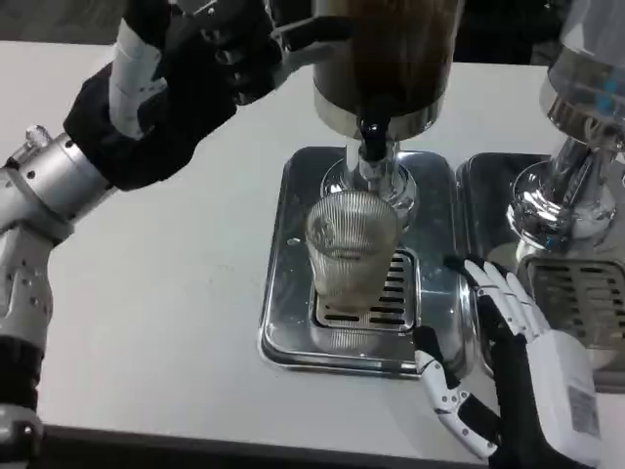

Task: Grasp the cup under the faucet to collect the drink, then remove the cup.

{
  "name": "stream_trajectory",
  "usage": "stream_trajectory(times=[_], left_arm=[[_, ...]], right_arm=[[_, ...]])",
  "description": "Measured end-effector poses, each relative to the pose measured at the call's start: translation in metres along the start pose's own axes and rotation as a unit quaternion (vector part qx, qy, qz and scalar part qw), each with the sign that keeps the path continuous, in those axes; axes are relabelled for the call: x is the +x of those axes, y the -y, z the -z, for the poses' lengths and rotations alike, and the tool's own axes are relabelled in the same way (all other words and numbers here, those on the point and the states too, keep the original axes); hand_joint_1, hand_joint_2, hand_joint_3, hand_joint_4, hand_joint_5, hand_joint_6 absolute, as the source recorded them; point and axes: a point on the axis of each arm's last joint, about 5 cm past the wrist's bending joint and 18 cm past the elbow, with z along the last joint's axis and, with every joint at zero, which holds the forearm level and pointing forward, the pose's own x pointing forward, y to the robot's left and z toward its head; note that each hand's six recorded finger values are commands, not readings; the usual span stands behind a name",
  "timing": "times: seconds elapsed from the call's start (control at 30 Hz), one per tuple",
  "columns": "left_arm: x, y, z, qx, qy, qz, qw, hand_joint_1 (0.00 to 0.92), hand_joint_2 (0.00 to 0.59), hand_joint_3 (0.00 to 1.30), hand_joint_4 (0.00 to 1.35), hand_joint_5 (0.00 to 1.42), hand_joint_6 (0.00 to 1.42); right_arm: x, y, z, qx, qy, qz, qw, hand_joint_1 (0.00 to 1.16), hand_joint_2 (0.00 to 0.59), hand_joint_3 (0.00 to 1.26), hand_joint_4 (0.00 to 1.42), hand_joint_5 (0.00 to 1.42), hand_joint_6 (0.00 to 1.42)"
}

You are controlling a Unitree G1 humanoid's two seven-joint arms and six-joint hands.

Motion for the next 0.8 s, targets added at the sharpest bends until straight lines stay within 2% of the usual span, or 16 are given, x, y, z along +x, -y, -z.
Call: stream_trajectory(times=[0.23, 0.6, 0.8], left_arm=[[0.001, 0.001, 0.0149, -0.011, -0.040, 0.015, 0.9990, 0.000, 0.047, 0.12, 0.04, 0.14, 0.10], [0.006, 0.001, 0.0161, 0.006, -0.047, 0.033, 0.9983, 0.000, 0.049, 0.12, 0.04, 0.14, 0.08], [0.012, 0.005, 0.0178, 0.033, -0.057, 0.051, 0.9965, 0.000, 0.045, 0.11, 0.00, 0.09, 0.05]], right_arm=[[0.000, -0.0014, 0.0010, 0.000, -0.003, 0.004, 1.0000, 0.42, 0.429, 0.22, 0.14, 0.09, 0.11], [-0.002, -0.0043, 0.0020, 0.003, -0.009, 0.006, 0.9999, 0.42, 0.429, 0.23, 0.16, 0.10, 0.11], [-0.003, -0.0051, 0.0013, 0.006, -0.010, 0.008, 0.9999, 0.41, 0.425, 0.24, 0.17, 0.11, 0.11]])
